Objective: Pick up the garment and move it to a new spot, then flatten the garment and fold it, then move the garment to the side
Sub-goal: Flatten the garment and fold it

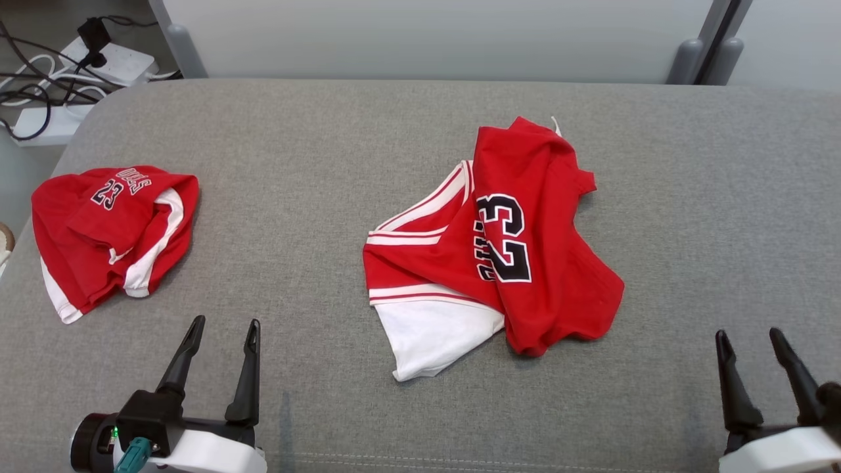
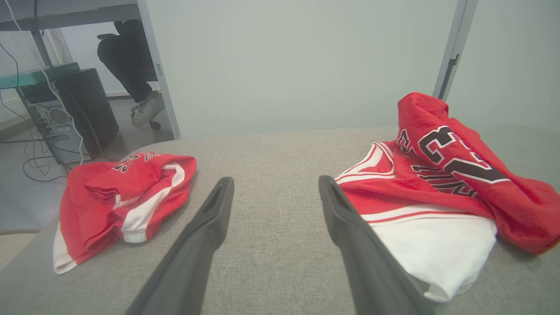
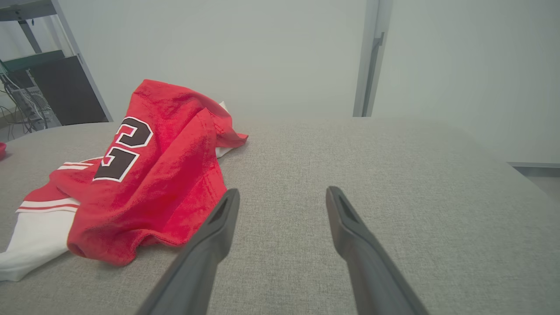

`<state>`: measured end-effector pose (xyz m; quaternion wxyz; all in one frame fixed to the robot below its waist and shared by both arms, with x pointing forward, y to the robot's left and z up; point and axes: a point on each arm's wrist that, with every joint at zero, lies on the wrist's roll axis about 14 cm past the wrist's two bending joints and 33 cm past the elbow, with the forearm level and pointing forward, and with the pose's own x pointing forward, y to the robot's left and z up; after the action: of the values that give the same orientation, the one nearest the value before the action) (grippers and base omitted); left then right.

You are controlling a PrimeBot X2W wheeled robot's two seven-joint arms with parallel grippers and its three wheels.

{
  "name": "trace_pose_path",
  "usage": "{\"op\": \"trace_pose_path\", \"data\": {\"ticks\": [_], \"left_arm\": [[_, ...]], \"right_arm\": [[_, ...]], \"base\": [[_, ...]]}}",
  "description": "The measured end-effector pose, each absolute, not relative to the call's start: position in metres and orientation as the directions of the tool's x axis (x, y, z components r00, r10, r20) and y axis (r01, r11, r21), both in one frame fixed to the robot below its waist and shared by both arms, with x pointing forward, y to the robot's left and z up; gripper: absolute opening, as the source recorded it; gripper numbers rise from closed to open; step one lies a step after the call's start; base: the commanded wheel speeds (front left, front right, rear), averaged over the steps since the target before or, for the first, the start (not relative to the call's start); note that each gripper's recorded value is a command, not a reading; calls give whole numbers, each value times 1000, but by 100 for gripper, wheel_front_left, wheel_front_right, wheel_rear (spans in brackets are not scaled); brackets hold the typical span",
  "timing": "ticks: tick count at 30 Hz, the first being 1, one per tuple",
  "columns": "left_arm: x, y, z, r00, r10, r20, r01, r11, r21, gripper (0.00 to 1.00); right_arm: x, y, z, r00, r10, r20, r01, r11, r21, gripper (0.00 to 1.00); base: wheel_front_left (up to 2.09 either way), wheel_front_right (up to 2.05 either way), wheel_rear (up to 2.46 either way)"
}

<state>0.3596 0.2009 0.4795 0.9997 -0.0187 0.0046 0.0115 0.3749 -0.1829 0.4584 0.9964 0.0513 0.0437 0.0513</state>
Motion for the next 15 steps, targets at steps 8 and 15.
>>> {"op": "trace_pose_path", "data": {"ticks": [8, 15], "left_arm": [[372, 198, 482, 1000, 18, -2, -18, 999, -37, 100], [374, 205, 475, 999, 41, -24, -42, 998, -35, 100]], "right_arm": [[421, -164, 449, 963, 218, -160, -211, 976, 60, 100], [437, -127, 405, 881, 340, -329, -329, 940, 92, 100]], "base": [[0, 0, 0], [0, 0, 0]]}}
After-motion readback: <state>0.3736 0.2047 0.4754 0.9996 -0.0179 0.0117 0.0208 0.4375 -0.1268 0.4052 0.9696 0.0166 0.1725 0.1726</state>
